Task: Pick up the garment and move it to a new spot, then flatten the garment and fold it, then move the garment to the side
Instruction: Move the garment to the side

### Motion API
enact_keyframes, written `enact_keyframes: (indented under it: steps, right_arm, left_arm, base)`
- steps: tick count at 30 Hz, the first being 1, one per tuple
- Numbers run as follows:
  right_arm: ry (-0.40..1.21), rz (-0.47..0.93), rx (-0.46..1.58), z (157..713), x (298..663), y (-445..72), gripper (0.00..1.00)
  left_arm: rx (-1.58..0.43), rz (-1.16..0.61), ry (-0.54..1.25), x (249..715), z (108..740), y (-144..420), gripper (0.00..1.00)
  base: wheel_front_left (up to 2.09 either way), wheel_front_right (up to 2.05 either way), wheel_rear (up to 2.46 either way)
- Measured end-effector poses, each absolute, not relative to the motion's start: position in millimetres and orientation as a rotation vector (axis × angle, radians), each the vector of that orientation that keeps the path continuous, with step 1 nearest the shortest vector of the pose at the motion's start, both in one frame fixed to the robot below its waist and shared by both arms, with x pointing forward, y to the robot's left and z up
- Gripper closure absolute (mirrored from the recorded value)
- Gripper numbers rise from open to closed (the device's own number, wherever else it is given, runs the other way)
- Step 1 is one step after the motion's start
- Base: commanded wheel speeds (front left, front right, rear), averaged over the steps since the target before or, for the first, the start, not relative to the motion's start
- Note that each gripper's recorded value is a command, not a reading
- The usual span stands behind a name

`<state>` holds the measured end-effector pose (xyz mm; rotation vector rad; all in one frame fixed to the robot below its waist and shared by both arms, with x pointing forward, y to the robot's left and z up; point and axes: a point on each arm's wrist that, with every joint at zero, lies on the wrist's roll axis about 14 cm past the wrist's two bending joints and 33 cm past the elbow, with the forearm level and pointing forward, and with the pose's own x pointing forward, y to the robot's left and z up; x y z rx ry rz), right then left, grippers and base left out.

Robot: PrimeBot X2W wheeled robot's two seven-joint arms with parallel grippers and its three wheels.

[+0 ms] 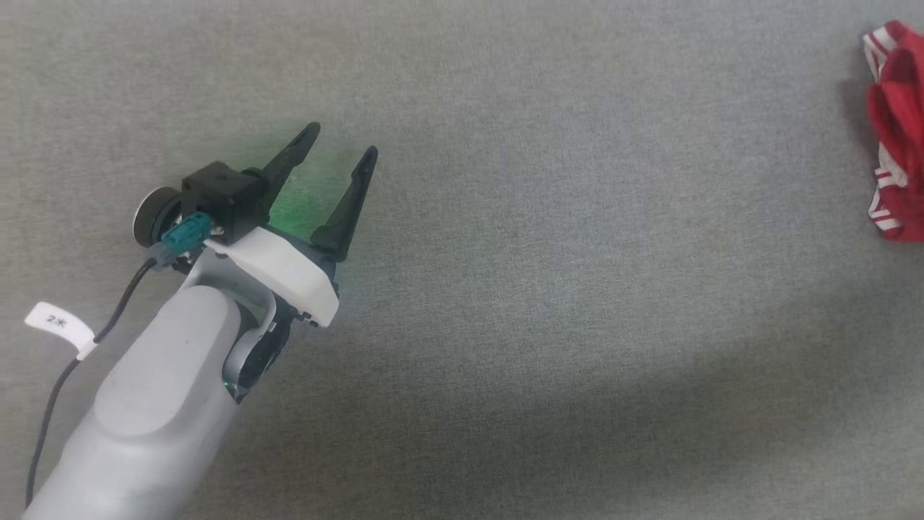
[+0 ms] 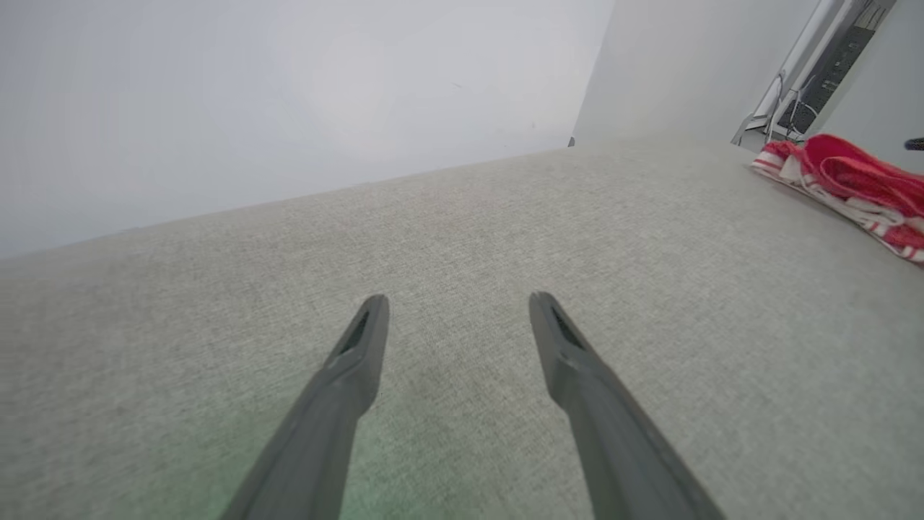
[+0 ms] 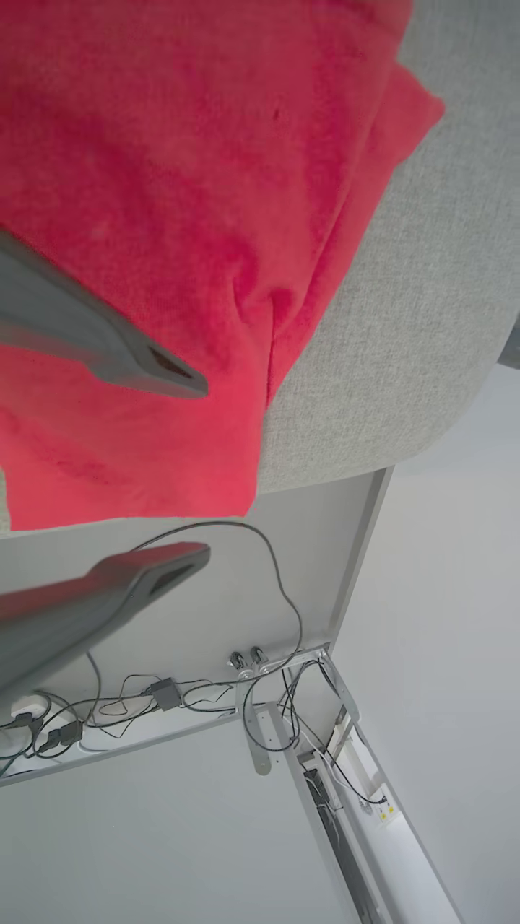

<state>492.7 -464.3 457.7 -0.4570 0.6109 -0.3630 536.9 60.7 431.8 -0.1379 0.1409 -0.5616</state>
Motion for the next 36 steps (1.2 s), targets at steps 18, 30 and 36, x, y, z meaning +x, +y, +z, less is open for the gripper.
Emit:
enact_keyframes:
  steps: [18,30,36]
  right_arm:
    - [0.208,-0.128,-0.304,507.9,514.0,-349.6,0.00]
    - [0.084,-0.006,-0.169,514.3,480.3,-281.7,0.00]
    - [0.020,0.046,-0.131,521.0,462.5,-253.3,0.00]
  left_arm:
    - [-0.099,-0.368,0.019,481.9,493.0,132.8,0.00]
    - [-0.064,-0.193,-0.097,413.8,532.0,194.8,0.00]
    - [-0.046,-0.088,-0.121,377.4,537.1,229.8,0.00]
  base:
    - [0.00,0.00,0.00]
    - [0.00,0.00,0.00]
    - [0.00,0.00,0.00]
